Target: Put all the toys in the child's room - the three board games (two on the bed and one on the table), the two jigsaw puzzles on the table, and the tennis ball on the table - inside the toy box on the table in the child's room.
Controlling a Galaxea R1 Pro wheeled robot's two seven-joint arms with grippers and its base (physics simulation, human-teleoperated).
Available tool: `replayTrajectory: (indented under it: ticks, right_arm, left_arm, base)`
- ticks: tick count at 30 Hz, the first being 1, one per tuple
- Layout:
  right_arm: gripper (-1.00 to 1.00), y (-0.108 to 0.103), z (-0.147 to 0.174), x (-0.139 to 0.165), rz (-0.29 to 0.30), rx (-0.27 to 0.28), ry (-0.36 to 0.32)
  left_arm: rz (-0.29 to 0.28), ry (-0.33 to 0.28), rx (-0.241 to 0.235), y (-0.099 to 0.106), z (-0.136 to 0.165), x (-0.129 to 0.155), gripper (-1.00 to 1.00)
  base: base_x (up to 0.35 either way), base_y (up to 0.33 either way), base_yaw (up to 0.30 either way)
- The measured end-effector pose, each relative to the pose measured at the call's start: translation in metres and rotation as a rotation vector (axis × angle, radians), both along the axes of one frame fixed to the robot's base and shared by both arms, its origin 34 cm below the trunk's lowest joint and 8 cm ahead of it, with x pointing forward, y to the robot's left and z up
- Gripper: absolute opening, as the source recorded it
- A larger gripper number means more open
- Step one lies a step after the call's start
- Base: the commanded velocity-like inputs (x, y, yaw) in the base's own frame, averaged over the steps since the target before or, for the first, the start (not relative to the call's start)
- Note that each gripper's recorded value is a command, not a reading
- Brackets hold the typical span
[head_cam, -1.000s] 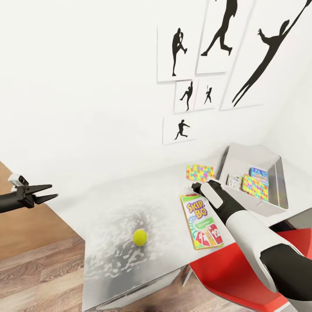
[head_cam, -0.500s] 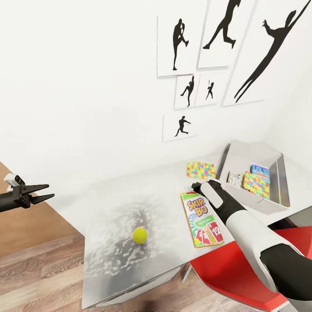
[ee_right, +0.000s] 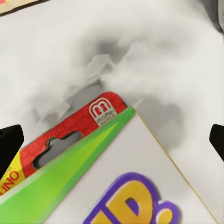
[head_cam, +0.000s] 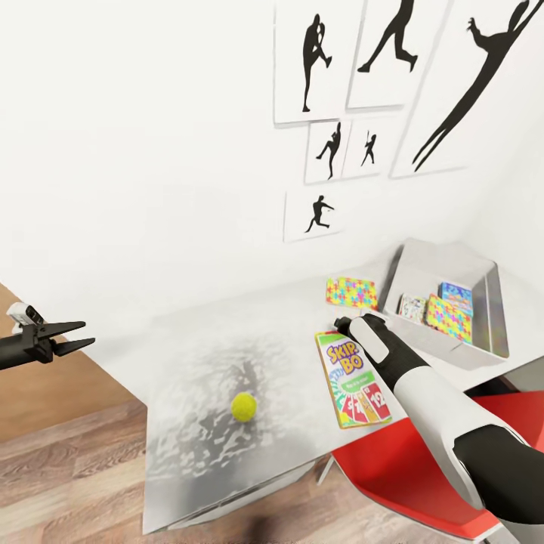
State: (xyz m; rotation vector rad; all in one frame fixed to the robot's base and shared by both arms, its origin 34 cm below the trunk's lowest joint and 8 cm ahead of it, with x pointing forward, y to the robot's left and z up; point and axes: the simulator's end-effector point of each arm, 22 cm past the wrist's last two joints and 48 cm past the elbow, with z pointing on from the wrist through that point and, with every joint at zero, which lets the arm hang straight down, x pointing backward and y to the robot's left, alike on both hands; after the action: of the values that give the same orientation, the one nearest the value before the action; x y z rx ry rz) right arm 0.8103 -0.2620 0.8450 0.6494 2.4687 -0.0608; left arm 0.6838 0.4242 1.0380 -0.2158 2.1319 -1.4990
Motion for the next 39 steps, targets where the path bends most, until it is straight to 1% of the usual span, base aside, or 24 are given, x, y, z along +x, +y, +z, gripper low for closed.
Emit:
replayTrajectory:
  ticks: [30, 39]
  right_arm:
    - [1.0, 0.002, -0.03, -0.004, -0.005, 0.006, 0.033]
    - [1.0, 0.001, -0.035, -0.006, -0.004, 0.004, 0.041]
  left_arm:
    - [0.0, 0.05, 0.001, 0.0, -0.028, 0.001, 1.0]
    - [0.0, 0.057, 0.001, 0.0, -0.033, 0.001, 1.0]
  base:
    - [0.0, 0.0, 0.0]
    - [0.0, 0.0, 0.0]
